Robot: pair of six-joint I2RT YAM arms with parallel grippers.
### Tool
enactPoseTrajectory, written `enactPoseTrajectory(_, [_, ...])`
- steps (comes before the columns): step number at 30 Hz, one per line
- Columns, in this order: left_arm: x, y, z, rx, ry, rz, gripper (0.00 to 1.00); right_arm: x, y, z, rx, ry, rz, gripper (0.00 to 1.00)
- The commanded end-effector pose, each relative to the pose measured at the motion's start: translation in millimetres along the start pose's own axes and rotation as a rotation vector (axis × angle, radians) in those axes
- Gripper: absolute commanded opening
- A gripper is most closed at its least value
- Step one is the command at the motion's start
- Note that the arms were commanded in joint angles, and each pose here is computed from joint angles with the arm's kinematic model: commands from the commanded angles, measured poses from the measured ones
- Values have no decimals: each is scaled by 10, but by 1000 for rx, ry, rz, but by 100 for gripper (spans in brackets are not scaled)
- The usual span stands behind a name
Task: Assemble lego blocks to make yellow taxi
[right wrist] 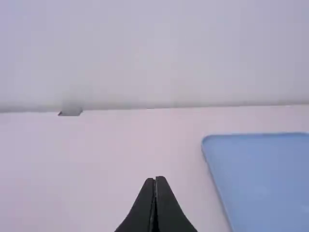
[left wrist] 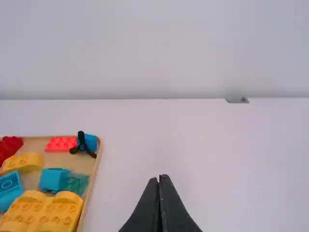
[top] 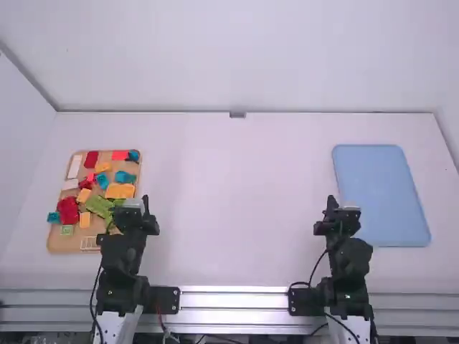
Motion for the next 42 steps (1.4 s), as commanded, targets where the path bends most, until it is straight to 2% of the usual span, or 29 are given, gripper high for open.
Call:
enactPoseTrajectory(1, [0,0,0,-1,0,0,0,0,0,-1,3,-1,0,0])
enactPoseTrajectory(9, [3,45,-9,-5,3,3,3,0,49,-9,8,2,-2,3])
enactPoseTrajectory(17, [1,218,-38,-13,22,33,11,-2,239,-42,22,16,14,11])
enactPoseTrajectory(27, [-121,536,-155,-102,11,103,26,-102,635,-120,48,41,41,26])
enactPoseTrajectory(42, [-650,1241,-118,87,208,153,55,-632,1394,-131,105,133,28,55])
Point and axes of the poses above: each hand's point on the last joint's axis, 136 mm out from that joint toward the fingers, its own x axis back along the fingers, its own z axis along the line the jaws close on, y = z × x, the point moved 4 cm from there along x, back along the fingers, and after that the axes turned 14 degrees about x, right-handed, at the moved point
